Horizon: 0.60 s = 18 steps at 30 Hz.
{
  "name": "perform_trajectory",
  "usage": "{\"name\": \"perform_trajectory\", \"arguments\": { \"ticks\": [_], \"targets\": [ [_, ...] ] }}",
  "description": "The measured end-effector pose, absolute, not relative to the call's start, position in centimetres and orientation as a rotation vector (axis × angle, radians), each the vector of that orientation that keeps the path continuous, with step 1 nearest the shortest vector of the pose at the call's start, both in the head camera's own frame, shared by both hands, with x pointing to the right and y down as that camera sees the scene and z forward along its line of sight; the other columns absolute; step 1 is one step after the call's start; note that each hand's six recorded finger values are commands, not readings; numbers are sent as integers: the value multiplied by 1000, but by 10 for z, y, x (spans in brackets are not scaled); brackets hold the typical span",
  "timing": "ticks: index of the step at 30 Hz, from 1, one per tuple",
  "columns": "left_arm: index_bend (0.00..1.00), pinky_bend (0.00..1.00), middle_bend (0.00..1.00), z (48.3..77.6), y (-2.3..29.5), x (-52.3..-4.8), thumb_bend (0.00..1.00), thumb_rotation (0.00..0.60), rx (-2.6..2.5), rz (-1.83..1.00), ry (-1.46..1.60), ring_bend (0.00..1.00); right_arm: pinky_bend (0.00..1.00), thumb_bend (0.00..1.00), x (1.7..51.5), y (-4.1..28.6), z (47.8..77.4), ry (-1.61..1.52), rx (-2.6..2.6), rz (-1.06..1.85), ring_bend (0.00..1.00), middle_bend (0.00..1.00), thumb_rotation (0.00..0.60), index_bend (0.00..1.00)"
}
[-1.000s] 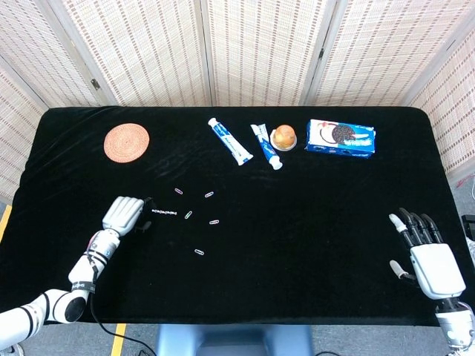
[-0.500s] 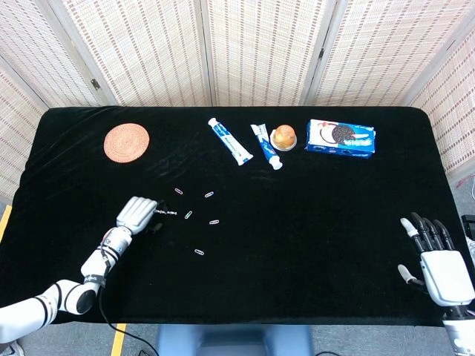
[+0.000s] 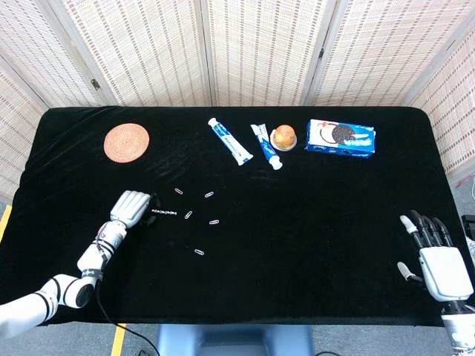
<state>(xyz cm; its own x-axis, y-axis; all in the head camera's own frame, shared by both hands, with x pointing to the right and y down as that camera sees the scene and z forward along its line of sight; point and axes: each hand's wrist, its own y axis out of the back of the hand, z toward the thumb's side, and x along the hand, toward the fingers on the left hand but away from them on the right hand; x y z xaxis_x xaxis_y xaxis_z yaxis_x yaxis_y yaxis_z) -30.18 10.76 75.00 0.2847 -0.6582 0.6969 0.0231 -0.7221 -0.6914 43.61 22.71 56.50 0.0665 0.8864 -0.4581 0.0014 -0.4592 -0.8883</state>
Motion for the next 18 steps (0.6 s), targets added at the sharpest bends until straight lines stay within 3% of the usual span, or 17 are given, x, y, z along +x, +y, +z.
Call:
{"name": "perform_trajectory", "arguments": {
  "ticks": [18],
  "targets": [
    [475,930,1000,767,104,-303,424,600,-1989,-1498,548,1000,0,280,440,223,566,-918,-1584,1504,0,0,600,0]
  ]
}}
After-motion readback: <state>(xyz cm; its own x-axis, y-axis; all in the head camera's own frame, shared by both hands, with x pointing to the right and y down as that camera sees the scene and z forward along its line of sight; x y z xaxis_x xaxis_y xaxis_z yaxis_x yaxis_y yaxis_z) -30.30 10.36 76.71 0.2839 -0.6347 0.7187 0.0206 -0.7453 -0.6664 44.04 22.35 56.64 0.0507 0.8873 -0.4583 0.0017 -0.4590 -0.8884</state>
